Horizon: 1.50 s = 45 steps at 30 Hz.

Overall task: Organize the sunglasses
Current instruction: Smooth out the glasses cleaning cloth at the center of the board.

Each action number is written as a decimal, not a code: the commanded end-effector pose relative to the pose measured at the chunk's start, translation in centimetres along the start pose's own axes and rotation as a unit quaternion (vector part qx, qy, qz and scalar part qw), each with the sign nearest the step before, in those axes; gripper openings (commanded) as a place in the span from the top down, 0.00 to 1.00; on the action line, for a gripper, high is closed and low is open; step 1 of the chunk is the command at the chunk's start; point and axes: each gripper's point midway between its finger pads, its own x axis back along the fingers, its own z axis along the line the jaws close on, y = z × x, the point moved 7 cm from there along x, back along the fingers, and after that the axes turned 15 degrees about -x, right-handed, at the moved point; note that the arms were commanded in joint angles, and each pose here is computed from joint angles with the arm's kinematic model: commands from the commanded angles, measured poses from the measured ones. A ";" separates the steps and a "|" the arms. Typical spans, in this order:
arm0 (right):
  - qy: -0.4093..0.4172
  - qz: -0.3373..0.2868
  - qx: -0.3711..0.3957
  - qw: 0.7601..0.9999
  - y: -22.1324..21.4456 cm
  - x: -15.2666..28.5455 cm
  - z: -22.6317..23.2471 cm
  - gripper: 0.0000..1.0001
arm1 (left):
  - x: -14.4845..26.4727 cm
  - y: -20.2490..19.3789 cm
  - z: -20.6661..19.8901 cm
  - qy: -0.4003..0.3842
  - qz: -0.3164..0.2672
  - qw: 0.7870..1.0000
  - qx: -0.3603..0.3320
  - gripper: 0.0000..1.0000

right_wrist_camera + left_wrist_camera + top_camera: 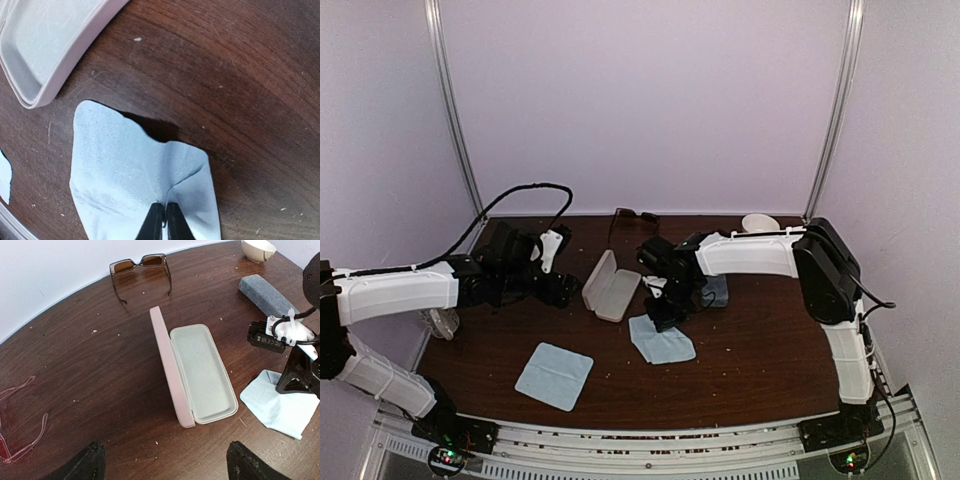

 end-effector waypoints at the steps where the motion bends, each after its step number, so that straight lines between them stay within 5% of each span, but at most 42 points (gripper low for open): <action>1: 0.015 -0.012 -0.003 1.000 0.3 1.6 0.0 0.89 | -0.2 0.6 0.0 0.004 -0.014 1.000 0.007 0.13; 21: 0.061 0.002 -0.022 0.998 0.6 1.8 -0.6 0.90 | -0.5 0.8 -0.1 0.002 -0.012 1.000 0.007 0.13; 31: 0.065 0.004 -0.021 0.998 0.7 1.9 -0.9 1.00 | -0.8 1.2 -0.1 0.001 -0.011 1.000 0.004 0.13; 45: -0.016 -0.036 -0.004 0.999 2.8 4.7 -4.5 1.00 | -0.7 1.4 -0.4 -0.011 -0.012 1.000 -0.003 0.13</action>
